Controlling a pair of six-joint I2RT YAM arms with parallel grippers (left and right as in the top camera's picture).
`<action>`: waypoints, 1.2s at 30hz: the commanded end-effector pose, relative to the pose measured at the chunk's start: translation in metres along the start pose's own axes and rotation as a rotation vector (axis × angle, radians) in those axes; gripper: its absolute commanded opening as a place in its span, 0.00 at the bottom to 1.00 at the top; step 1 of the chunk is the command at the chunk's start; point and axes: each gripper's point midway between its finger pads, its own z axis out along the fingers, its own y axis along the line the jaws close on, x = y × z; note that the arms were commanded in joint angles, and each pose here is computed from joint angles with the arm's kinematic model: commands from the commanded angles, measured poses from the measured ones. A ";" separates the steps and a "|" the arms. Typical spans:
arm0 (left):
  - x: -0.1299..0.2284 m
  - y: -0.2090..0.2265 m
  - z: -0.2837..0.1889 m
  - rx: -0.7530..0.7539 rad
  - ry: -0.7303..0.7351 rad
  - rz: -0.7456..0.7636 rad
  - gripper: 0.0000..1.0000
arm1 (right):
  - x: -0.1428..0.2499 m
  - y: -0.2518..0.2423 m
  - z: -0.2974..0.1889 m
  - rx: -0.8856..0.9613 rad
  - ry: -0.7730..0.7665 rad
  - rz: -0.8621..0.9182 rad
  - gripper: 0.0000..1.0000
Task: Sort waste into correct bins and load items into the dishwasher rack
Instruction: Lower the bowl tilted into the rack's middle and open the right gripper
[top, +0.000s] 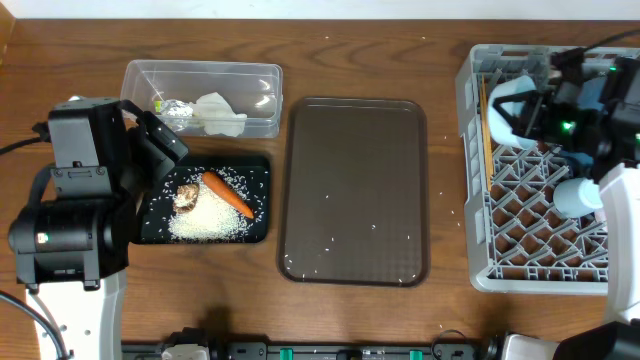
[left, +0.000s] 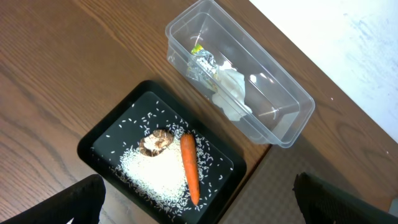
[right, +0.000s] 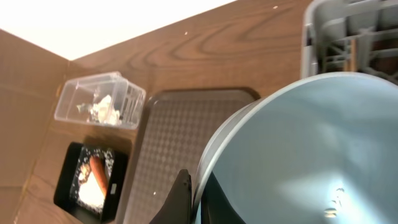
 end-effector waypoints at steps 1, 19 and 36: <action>-0.002 0.002 0.000 -0.013 -0.007 0.000 0.98 | -0.003 -0.008 -0.011 -0.045 -0.021 0.015 0.01; -0.002 0.002 0.000 -0.013 -0.007 0.000 0.98 | 0.005 -0.079 0.006 -0.330 -0.128 0.208 0.01; -0.002 0.002 0.000 -0.013 -0.007 0.000 0.98 | 0.001 -0.076 0.008 -0.407 -0.135 0.197 0.01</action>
